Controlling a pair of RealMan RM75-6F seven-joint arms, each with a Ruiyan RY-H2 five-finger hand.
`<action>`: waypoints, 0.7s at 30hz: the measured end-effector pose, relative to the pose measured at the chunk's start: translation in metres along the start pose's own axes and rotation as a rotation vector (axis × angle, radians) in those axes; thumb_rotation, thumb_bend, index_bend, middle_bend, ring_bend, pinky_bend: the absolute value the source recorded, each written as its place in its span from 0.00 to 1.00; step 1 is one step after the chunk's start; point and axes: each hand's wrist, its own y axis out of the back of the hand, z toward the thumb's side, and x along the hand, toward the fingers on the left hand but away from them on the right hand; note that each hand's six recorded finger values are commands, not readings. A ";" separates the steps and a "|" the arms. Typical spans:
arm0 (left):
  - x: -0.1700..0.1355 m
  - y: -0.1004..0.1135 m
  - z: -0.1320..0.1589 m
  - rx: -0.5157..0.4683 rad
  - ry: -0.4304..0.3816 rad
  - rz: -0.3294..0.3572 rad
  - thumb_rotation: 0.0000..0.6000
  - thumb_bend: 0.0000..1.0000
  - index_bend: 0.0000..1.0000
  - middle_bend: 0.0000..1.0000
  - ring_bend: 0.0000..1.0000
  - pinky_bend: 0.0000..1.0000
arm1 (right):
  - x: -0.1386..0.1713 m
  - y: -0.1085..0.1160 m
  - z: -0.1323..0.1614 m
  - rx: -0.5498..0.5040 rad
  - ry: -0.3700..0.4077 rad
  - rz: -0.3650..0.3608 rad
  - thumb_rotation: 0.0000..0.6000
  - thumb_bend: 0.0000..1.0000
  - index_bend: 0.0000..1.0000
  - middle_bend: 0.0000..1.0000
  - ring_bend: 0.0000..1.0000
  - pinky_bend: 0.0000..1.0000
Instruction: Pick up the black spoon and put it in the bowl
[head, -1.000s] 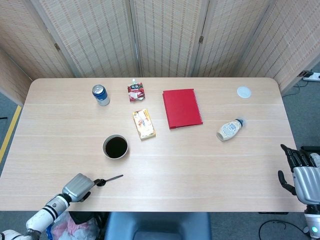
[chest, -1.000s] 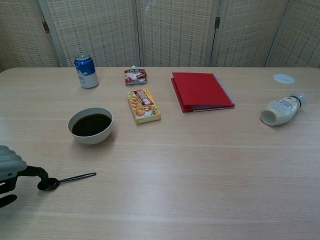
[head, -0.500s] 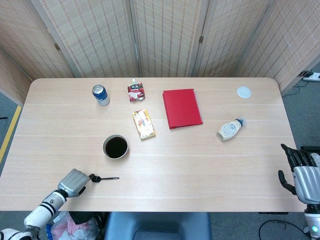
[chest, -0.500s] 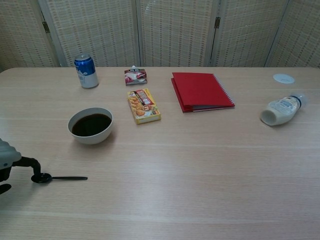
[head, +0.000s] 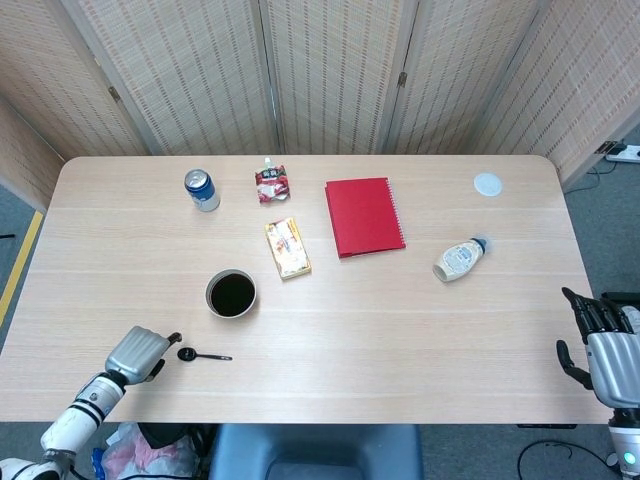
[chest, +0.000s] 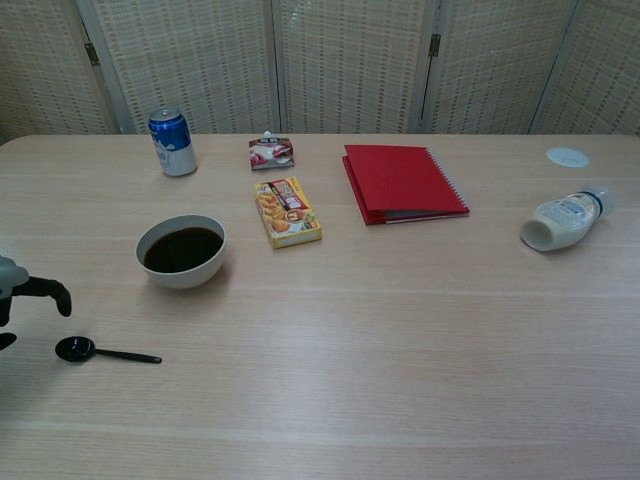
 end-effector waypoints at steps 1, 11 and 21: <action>-0.001 0.002 0.001 -0.003 -0.003 0.016 1.00 0.57 0.27 0.96 0.88 0.96 | 0.000 0.000 0.000 0.000 0.001 0.000 1.00 0.39 0.09 0.18 0.18 0.15; -0.012 0.032 0.026 -0.134 -0.092 0.243 1.00 0.32 0.30 0.93 0.85 0.96 | -0.001 0.000 0.001 -0.003 0.006 0.001 1.00 0.39 0.09 0.18 0.18 0.15; 0.013 0.023 0.056 -0.194 -0.142 0.227 1.00 0.30 0.44 1.00 0.94 0.99 | 0.003 0.001 -0.004 -0.009 -0.002 -0.006 1.00 0.40 0.09 0.18 0.20 0.17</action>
